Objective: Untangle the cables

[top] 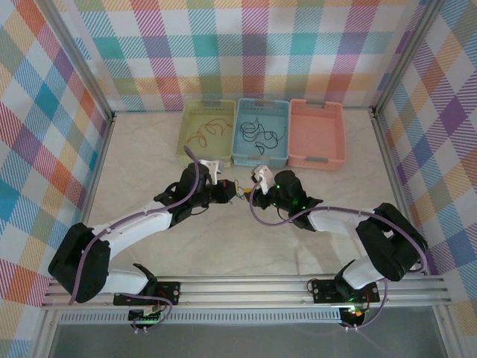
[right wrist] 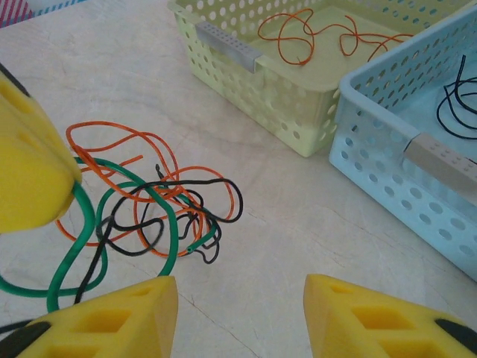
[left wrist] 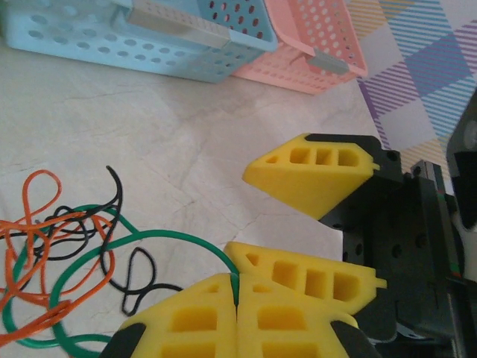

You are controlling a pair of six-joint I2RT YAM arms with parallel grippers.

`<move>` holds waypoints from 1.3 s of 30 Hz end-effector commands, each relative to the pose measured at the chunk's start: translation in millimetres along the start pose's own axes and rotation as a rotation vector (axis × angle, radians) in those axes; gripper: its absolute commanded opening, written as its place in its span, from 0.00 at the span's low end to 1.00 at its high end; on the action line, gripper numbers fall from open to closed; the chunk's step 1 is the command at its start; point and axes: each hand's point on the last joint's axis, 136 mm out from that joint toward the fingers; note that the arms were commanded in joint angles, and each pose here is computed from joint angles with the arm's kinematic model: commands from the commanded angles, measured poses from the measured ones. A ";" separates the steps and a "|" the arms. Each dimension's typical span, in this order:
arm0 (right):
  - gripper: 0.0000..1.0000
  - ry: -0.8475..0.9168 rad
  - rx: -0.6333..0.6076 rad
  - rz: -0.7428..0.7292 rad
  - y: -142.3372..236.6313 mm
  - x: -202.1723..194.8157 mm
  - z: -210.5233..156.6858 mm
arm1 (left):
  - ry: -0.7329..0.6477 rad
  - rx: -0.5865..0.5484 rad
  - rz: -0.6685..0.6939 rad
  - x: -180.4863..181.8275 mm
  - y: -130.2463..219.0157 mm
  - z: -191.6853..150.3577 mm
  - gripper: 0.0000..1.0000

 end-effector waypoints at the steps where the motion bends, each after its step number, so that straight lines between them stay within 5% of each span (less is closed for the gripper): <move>1: 0.49 -0.005 -0.054 0.031 5.1 11.2 16.0 | -0.046 -0.055 -0.144 -33.1 2.1 15.5 0.00; 16: 0.46 0.025 -0.090 0.067 16.2 19.3 19.5 | -0.078 -0.066 -0.184 -43.8 22.8 8.7 0.00; 28: 0.15 0.030 -0.101 0.100 22.5 26.2 20.4 | -0.087 -0.080 -0.185 -45.0 27.6 9.3 0.00; 39: 0.00 0.079 -0.139 0.134 30.2 32.6 23.9 | -0.086 -0.092 -0.183 -43.8 28.6 8.6 0.00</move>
Point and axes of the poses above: each hand's point on the last joint's axis, 136 mm out from that joint toward the fingers, its own y axis back along the fingers, its own x axis along the line the jaws close on, z = x × y, and after that the axes turned 15 degrees about -y, right-handed
